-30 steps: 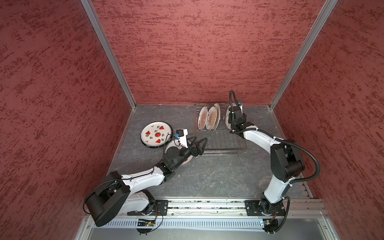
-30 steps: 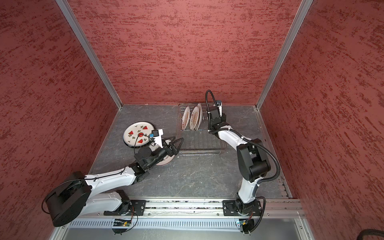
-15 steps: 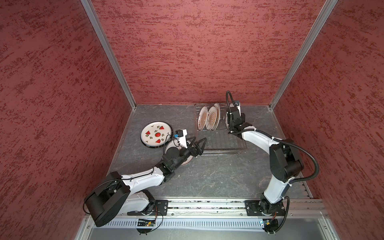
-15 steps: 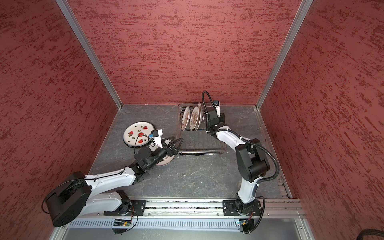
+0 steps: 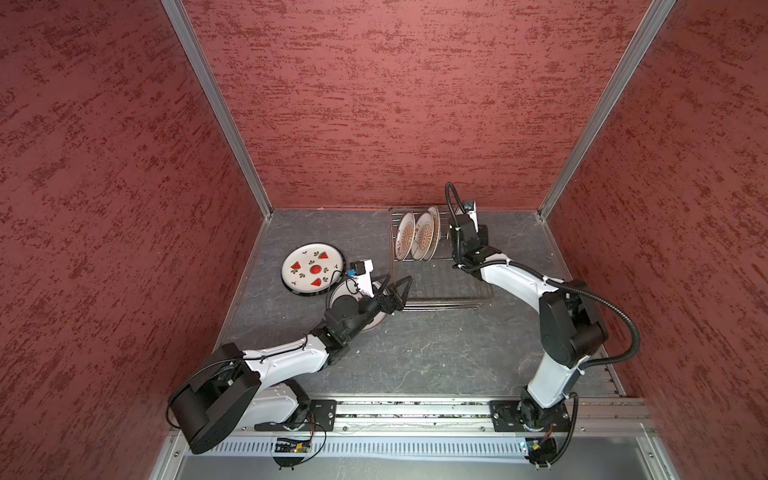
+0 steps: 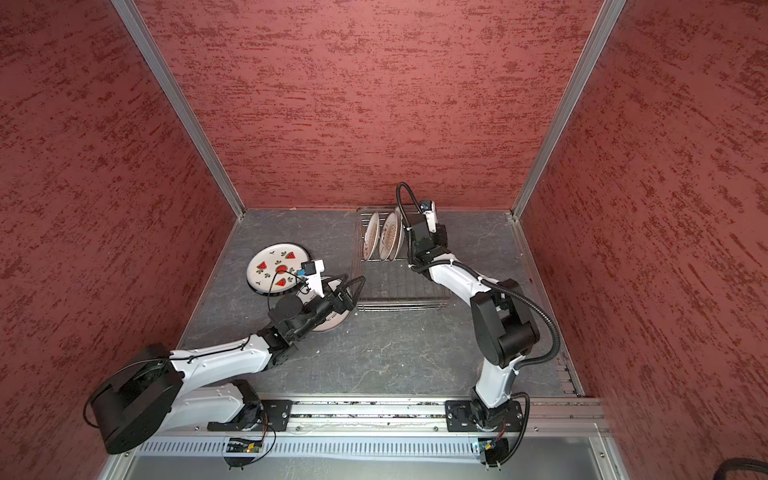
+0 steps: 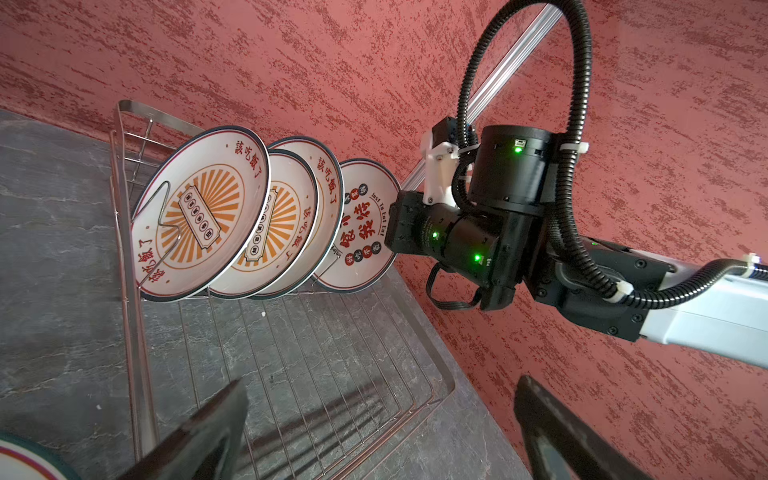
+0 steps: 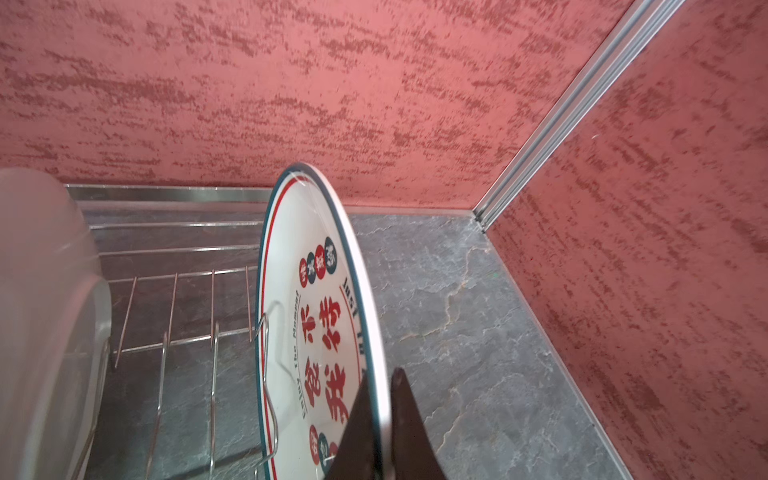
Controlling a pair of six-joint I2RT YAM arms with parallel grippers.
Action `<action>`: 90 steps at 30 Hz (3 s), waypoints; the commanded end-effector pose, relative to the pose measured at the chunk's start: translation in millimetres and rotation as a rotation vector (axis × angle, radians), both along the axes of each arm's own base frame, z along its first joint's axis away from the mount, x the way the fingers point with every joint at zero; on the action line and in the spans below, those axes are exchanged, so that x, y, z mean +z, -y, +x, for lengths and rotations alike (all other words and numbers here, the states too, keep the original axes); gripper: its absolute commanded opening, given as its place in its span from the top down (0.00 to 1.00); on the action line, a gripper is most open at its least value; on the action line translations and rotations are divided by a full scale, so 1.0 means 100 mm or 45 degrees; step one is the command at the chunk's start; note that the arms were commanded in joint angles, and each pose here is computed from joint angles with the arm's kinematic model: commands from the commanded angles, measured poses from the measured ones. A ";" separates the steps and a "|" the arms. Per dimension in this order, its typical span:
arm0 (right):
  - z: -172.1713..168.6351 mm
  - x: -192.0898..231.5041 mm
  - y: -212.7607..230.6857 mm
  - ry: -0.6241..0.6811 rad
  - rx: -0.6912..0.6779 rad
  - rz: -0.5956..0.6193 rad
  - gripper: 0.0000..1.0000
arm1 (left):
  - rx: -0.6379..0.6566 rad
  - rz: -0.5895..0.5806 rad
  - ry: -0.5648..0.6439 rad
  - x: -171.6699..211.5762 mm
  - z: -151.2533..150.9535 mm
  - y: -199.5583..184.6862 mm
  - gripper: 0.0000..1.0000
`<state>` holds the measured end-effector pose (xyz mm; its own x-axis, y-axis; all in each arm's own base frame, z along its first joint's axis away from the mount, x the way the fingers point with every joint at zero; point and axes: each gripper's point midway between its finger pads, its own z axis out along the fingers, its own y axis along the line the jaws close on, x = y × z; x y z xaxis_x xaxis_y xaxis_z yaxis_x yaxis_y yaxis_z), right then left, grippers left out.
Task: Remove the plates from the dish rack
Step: 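Close the right gripper on the rim of the nearest red-lettered plate in the rack, then lift the red-lettered plate up out of the rack with the right gripper, then carry the plate toward the left gripper while the left gripper reaches to its rim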
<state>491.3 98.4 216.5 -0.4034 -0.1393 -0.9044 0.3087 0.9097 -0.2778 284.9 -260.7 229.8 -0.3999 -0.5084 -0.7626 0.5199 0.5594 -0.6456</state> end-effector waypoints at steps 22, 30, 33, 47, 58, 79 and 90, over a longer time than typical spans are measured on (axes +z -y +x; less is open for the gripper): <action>-0.72 1.09 0.09 0.466 0.047 0.201 0.99 | 0.015 -0.094 0.043 0.11 -0.05 -0.10 0.01; -1.08 1.06 0.09 0.528 0.191 0.428 1.00 | -0.020 -0.129 0.078 0.17 -0.12 -0.14 0.01; -1.24 1.05 0.06 0.538 0.298 0.553 1.00 | -0.080 -0.121 0.118 0.21 -0.21 -0.12 0.01; -1.72 0.88 -0.19 0.529 0.684 1.035 1.00 | -0.098 -0.108 0.196 0.35 -0.52 -0.35 0.01; -2.13 1.03 -0.41 0.566 0.984 1.238 1.00 | -0.223 -0.170 0.194 0.42 -0.62 -0.23 0.01; -2.53 1.03 -0.60 0.697 1.357 1.235 1.00 | -0.292 -0.135 0.150 0.37 -0.51 0.13 0.09; -2.57 0.96 -0.67 0.687 1.427 1.224 1.00 | -0.297 -0.128 0.098 0.34 -0.45 0.21 0.46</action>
<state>247.2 167.5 282.9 -0.1986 0.5243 -0.8281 -0.6804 0.5343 0.5015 238.3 -278.0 257.3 -0.4631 -0.4778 -0.7465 0.6711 0.3611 -0.6475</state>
